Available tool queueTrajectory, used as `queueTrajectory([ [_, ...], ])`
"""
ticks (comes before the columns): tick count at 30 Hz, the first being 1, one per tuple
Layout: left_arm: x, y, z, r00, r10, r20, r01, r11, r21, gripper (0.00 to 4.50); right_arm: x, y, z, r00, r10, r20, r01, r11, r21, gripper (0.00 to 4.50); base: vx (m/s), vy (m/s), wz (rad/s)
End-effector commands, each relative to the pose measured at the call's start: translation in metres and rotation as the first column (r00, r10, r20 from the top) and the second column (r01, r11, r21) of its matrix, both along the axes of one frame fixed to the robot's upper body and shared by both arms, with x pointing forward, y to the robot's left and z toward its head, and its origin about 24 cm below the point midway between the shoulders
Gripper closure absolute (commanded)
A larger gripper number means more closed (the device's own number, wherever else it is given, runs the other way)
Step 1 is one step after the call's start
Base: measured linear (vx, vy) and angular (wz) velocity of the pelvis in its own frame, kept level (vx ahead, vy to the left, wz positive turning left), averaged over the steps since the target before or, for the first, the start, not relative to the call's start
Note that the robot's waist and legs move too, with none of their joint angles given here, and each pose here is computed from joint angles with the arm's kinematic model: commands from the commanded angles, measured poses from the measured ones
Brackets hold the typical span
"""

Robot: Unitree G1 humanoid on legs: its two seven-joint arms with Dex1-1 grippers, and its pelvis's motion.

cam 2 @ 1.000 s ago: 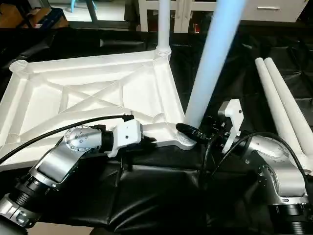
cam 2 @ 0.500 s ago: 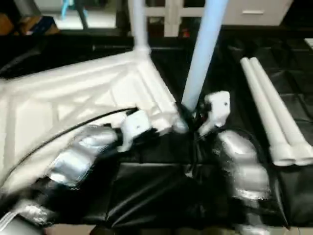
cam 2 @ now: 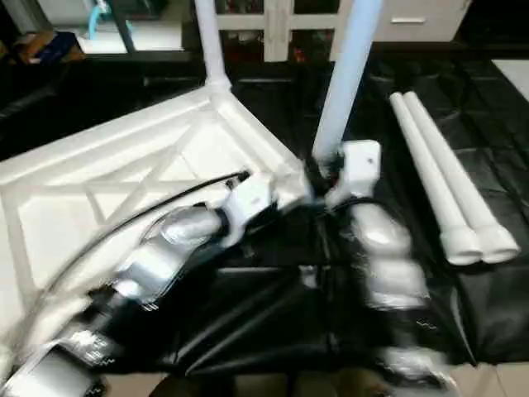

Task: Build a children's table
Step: Rotate leg to tighten

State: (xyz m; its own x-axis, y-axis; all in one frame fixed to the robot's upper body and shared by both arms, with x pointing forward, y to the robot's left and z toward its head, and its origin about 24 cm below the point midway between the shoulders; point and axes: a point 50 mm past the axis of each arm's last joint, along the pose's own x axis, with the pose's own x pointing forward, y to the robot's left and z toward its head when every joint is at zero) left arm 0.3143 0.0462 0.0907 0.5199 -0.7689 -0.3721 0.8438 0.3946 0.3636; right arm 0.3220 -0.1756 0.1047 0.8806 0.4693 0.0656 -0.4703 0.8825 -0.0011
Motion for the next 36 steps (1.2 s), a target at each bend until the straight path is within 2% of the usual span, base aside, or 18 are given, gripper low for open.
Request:
queueTrajectory([
  [1, -0.004, 0.007, -0.002, 0.998, -0.067, 0.009, 0.067, 0.997, 0.033, 4.5, -0.007, 0.004, 0.004, 0.992, 0.124, 0.0, -0.124, 0.992, -0.002, 1.77, 0.054, -0.028, 0.11],
  [2, -0.009, 0.012, -0.003, 0.993, -0.117, -0.004, 0.117, 0.992, 0.041, 4.5, -0.015, -0.001, 0.007, 0.98, 0.198, -0.014, -0.199, 0.98, -0.015, 1.47, 0.058, -0.032, 0.09],
  [5, -0.018, 0.029, -0.007, 0.979, -0.202, -0.019, 0.203, 0.977, 0.072, 4.5, -0.036, -0.021, 0.013, 0.926, 0.368, -0.077, -0.373, 0.927, -0.049, 1.33, 0.054, -0.013, 0.05],
  [10, -0.025, 0.04, -0.01, 0.965, -0.26, -0.035, 0.262, 0.962, 0.077, 4.5, -0.045, -0.043, 0.015, 0.904, 0.408, -0.129, -0.42, 0.903, -0.089, 0.93, 0.079, 0.001, 0.02],
  [13, -0.027, 0.041, -0.011, 0.959, -0.28, -0.04, 0.282, 0.956, 0.084, 4.5, -0.045, -0.044, 0.015, 0.893, 0.423, -0.151, -0.439, 0.894, -0.093, 0.93, 0.0, 0.0, 0.0],
  [18, -0.033, 0.036, -0.007, 0.942, -0.332, -0.05, 0.335, 0.941, 0.052, 4.5, -0.044, -0.033, 0.012, 0.859, 0.489, -0.155, -0.504, 0.86, -0.08, 0.93, 0.0, 0.0, 0.0],
  [20, -0.035, 0.034, -0.007, 0.936, -0.348, -0.052, 0.35, 0.936, 0.043, 4.5, -0.043, -0.028, 0.01, 0.839, 0.522, -0.157, -0.536, 0.842, -0.064, 1.21, 0.0, 0.0, 0.0],
  [23, -0.036, 0.033, -0.007, 0.934, -0.354, -0.052, 0.356, 0.934, 0.042, 4.5, -0.043, -0.025, 0.009, 0.823, 0.543, -0.165, -0.556, 0.83, -0.047, 1.31, 0.0, 0.0, 0.0],
  [26, -0.036, 0.033, -0.007, 0.934, -0.355, -0.053, 0.357, 0.933, 0.041, 4.5, -0.043, -0.025, 0.008, 0.814, 0.554, -0.176, -0.569, 0.821, -0.044, 1.68, 0.0, 0.0, 0.0],
  [28, -0.036, 0.034, -0.006, 0.934, -0.353, -0.052, 0.355, 0.934, 0.041, 4.5, -0.043, -0.025, 0.008, 0.813, 0.554, -0.179, -0.569, 0.822, -0.043, 1.74, 0.0, 0.0, 0.0],
  [33, -0.035, 0.035, -0.007, 0.937, -0.345, -0.053, 0.347, 0.937, 0.046, 4.5, -0.043, -0.03, 0.007, 0.821, 0.542, -0.183, -0.557, 0.83, -0.04, 2.27, 0.0, 0.0, 0.0],
  [36, -0.035, 0.036, -0.007, 0.938, -0.343, -0.054, 0.345, 0.937, 0.05, 4.5, -0.043, -0.031, 0.006, 0.83, 0.525, -0.188, -0.54, 0.841, -0.038, 2.35, 0.0, 0.0, 0.0],
])
